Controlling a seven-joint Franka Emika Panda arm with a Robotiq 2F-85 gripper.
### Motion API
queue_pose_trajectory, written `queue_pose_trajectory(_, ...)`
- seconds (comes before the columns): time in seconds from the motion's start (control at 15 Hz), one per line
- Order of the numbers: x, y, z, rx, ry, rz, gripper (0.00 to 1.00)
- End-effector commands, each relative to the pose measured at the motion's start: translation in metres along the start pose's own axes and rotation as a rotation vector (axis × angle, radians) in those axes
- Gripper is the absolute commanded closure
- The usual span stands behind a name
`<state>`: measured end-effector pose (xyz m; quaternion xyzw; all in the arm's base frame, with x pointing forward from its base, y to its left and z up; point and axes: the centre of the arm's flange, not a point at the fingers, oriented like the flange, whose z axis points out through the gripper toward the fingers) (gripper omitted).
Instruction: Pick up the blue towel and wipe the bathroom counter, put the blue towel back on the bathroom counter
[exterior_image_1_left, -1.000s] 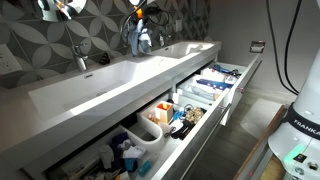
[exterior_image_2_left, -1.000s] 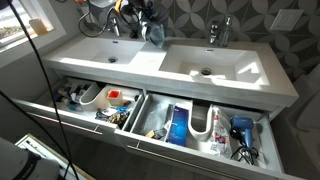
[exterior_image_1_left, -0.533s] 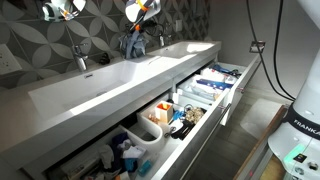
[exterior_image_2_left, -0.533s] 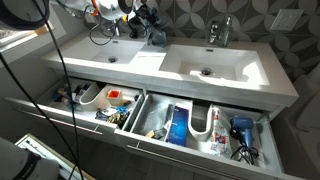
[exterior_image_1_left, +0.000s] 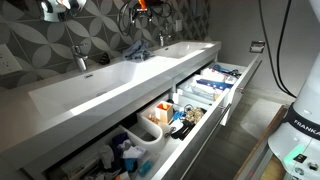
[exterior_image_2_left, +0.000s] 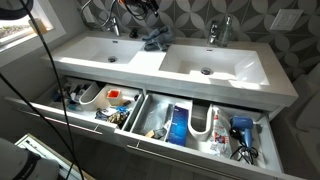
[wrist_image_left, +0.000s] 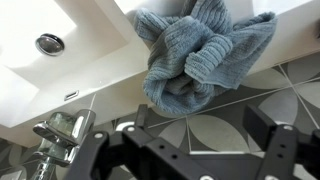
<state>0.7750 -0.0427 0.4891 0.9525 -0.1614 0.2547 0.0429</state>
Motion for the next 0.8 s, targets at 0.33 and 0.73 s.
queue_pose_trajectory(0.33, -0.029, 0.033, -0.117, 0.04, -0.437, -0.215, 0.0)
queue_pose_trajectory(0.73, -0.031, 0.029, -0.119, 0.071, -0.42, -0.242, 0.0)
